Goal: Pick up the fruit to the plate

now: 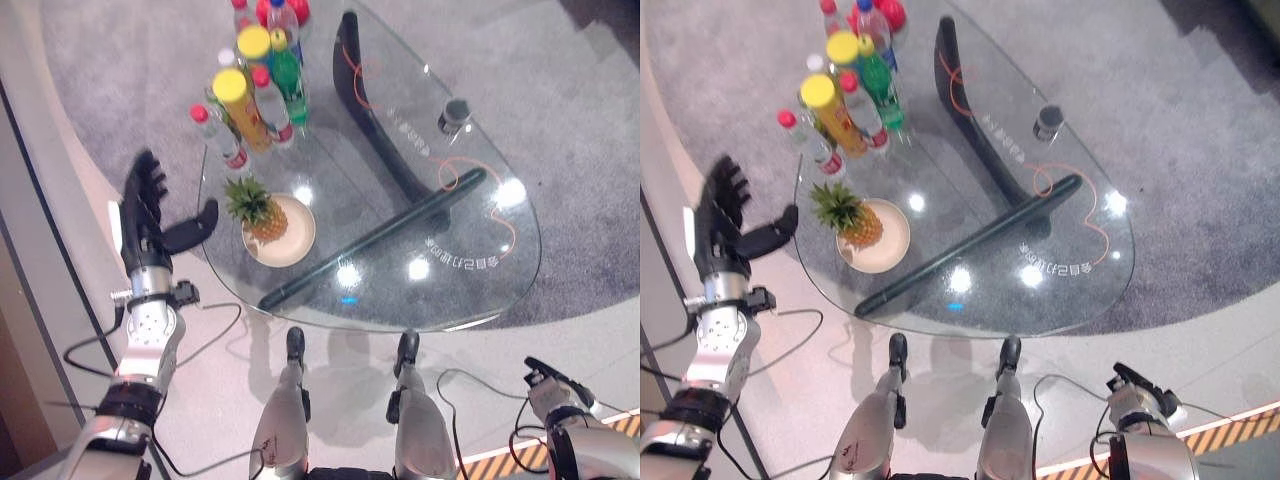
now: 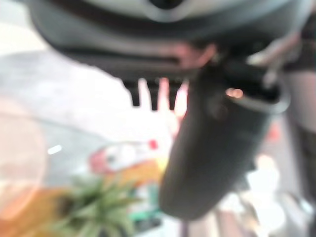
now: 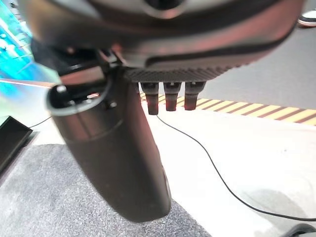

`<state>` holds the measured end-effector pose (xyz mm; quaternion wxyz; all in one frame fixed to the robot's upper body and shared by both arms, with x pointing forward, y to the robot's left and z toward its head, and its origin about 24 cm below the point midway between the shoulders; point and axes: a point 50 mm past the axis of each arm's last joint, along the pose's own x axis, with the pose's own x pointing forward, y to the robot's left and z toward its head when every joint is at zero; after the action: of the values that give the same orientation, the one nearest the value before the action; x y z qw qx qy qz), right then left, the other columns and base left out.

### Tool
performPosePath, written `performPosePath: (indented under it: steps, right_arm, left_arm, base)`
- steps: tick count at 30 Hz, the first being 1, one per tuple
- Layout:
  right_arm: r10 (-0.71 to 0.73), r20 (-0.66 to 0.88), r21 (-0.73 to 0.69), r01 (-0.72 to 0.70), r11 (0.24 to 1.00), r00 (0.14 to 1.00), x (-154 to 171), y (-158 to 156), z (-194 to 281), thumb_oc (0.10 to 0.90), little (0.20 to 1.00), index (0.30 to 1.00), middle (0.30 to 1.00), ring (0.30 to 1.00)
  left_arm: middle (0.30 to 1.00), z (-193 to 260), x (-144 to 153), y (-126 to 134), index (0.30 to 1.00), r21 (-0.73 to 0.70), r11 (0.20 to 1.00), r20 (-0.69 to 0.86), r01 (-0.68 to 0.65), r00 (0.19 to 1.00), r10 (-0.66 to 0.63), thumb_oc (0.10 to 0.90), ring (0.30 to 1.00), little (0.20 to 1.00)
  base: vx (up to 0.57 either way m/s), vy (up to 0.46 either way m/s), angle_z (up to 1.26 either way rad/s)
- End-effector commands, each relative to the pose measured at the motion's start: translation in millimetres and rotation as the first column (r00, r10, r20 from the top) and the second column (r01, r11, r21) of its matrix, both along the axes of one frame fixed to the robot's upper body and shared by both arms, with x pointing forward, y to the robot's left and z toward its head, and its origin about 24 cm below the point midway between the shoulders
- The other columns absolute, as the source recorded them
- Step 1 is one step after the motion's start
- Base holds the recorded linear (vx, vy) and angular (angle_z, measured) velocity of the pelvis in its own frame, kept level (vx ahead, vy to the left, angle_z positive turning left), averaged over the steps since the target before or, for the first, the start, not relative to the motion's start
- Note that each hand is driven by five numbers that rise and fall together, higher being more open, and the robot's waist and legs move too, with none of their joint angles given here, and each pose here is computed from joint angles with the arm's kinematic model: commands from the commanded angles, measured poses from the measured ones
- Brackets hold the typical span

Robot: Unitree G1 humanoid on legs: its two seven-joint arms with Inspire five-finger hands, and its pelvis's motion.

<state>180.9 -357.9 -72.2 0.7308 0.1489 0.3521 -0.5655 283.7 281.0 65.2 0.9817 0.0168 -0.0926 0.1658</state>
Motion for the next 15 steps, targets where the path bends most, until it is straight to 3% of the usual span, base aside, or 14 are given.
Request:
performPosePath:
  steps: [1,4,6,7,13,15]
  right_arm:
    - [0.012,-0.141,-0.036,-0.017,0.999,0.99,-49,-18,-11,0.8,0.9,0.9,0.9,0.9]
    - [0.104,-0.229,0.075,-0.089,0.993,0.968,-75,-13,-25,0.8,0.9,0.9,0.9,0.9]
    - [0.136,-0.258,0.102,-0.113,0.988,0.957,-83,-13,-28,0.8,0.9,0.9,0.9,0.9]
    - [0.219,-0.312,0.166,-0.174,0.971,0.925,-100,-8,-36,0.8,0.9,0.9,0.9,0.9]
    - [0.372,-0.382,0.32,-0.256,0.912,0.846,-126,13,-54,0.8,0.9,0.9,0.9,0.9]
    - [0.429,-0.368,0.41,-0.27,0.871,0.825,-133,24,-60,0.8,0.9,0.9,0.9,0.9]
  left_arm:
    - [0.9,-15,-9,17,0.9,-0.021,1.0,-0.045,-0.003,0.999,0.002,0.8,0.9,0.9]
    - [0.9,-70,-38,30,0.9,0.024,0.999,-0.336,-0.028,0.941,0.034,0.8,0.9,0.9]
    - [0.9,-85,-48,34,0.9,0.014,0.999,-0.408,-0.041,0.912,0.043,0.8,0.9,0.9]
    - [0.9,-112,-70,37,0.9,-0.019,0.998,-0.539,-0.052,0.841,0.033,0.8,0.9,0.9]
    - [0.9,-161,-122,37,0.9,-0.056,0.995,-0.773,-0.08,0.634,0.008,0.8,0.9,0.9]
    - [0.9,-181,-150,32,0.9,-0.064,0.996,-0.868,-0.06,0.496,-0.025,0.8,0.9,0.9]
  base:
    - [0.19,0.015,-0.03]
    - [0.22,0.028,-0.05]
    - [0.22,0.038,-0.06]
    - [0.28,0.053,-0.03]
    - [0.11,0.033,-0.02]
    - [0.07,0.03,0.02]
